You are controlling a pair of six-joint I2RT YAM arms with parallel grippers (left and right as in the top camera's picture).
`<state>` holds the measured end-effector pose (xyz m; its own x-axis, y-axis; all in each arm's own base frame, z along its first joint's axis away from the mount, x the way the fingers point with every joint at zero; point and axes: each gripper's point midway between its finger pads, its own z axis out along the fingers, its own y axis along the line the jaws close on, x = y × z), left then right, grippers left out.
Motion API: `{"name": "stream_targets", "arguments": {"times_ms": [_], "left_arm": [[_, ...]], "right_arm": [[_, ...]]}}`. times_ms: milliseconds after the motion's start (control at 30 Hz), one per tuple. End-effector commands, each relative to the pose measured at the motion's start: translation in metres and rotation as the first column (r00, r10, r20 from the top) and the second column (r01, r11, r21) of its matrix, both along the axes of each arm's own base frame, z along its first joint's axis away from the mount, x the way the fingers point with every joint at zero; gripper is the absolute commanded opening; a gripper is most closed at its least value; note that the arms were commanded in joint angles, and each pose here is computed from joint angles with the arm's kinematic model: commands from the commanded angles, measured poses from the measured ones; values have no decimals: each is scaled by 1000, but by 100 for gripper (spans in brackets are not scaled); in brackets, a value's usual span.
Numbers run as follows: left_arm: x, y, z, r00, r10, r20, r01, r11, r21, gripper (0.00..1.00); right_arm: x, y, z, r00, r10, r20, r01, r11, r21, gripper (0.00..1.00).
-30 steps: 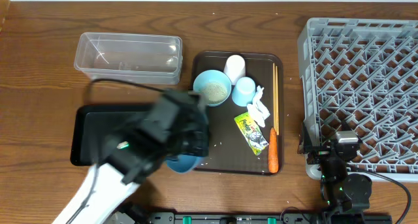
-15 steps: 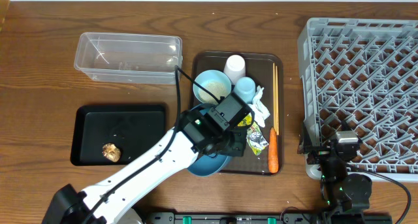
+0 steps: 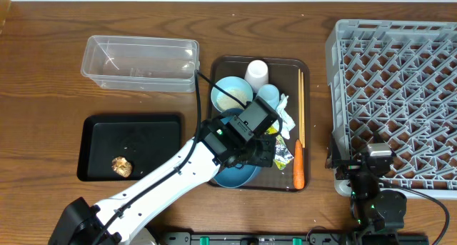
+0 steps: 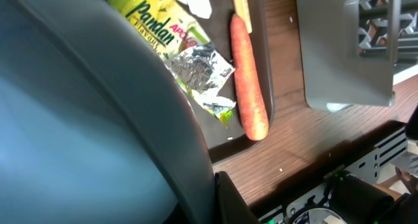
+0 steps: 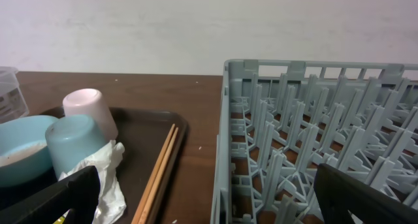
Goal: Sort waste into correct bins and load items into the dishwasher rack
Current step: 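Lift the blue plate off the black tray, leaving the scrap, then carry the blue plate back over the brown tray with the left gripper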
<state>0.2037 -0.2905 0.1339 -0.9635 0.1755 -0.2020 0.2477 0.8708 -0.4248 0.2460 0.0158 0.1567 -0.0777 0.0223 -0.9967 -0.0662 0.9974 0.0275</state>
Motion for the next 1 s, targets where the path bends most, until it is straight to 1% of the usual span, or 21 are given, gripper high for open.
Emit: {"name": "stream_targets", "arguments": {"times_ms": [0, 300, 533, 767, 800, 867, 900, 933, 967], "left_arm": [[-2, -2, 2, 1000, 10, -1, -10, 1000, 7, 6], [-7, -1, -16, 1000, 28, -13, -28, 998, 62, 6], [-1, -2, -36, 999, 38, -18, -35, 993, 113, 6], [2, -5, -39, 999, 38, -15, -36, 993, 108, 7], [3, -6, -39, 999, 37, -13, -36, 994, 105, 8], [3, -7, -39, 999, 37, -10, -36, 994, 102, 17], [4, -7, -39, 999, 37, -10, -36, 994, 101, 24], [4, -7, -39, 999, 37, -9, -36, 994, 100, 28], [4, -7, -38, 999, 37, -9, -36, 994, 100, 29]], "right_arm": [[0, 2, -1, 1000, 9, -5, -9, 1000, 14, 99], [0, 2, -1, 1000, 9, -5, -9, 1000, 14, 99], [0, 2, -1, 1000, 9, -5, -9, 1000, 14, 99], [0, 2, -1, 1000, 9, -5, -9, 1000, 14, 99], [0, 2, -1, 1000, 9, -5, -9, 1000, 14, 99], [0, 2, -1, 1000, 9, -5, -9, 1000, 14, 99], [0, 2, -1, 1000, 9, -5, -9, 1000, 14, 99], [0, 2, -1, 1000, 8, -5, -8, 1000, 13, 99], [0, 2, -1, 1000, 9, -5, -9, 1000, 14, 99]]}}
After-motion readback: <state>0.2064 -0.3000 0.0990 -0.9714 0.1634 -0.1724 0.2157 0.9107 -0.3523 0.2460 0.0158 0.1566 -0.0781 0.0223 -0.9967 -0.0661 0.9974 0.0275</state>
